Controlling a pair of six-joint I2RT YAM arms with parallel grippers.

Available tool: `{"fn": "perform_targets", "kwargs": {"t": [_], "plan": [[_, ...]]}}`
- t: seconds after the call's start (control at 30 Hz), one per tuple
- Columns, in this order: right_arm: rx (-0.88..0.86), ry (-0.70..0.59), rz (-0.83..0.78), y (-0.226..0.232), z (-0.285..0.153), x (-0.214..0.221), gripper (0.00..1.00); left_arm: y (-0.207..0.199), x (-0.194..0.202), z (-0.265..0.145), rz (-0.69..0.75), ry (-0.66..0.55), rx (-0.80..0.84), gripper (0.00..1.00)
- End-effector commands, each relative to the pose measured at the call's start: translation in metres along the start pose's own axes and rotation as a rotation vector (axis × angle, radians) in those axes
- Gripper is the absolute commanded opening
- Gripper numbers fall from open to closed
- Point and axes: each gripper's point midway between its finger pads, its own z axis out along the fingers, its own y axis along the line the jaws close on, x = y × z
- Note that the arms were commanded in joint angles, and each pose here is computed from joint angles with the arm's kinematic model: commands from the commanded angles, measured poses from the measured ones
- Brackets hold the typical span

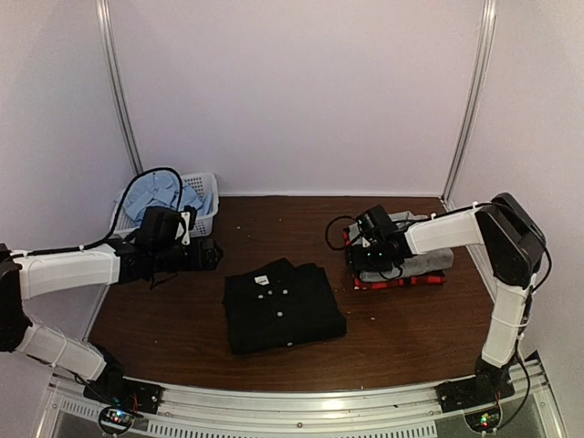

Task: Fold and stack the long sleeve shirts
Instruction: Move the square-folded shirt to the center of the board, then pick up the square-folded shirt from the center of the board.

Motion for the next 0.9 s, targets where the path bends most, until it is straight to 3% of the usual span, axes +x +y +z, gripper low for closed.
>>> {"fn": "perform_targets", "kwargs": {"t": [0.0,0.13,0.33,0.63,0.87], "plan": [[-0.108,0.156,-0.001,0.054,-0.011,0.073,0.77,0.004,0.011,-0.006,-0.002,0.013,0.002,0.92],[-0.160,0.091,-0.008,0.086,-0.031,0.063,0.80,0.004,0.035,-0.008,-0.032,0.064,0.046,0.93],[-0.211,-0.034,-0.104,0.116,-0.088,0.029,0.83,-0.019,0.070,-0.017,-0.129,0.110,0.252,0.95],[-0.354,0.078,-0.151,0.140,-0.095,0.071,0.77,-0.048,0.081,-0.016,-0.217,0.141,0.422,0.96],[-0.412,0.162,-0.140,0.147,-0.077,0.106,0.75,-0.052,0.097,-0.009,-0.246,0.190,0.430,0.95]]}}
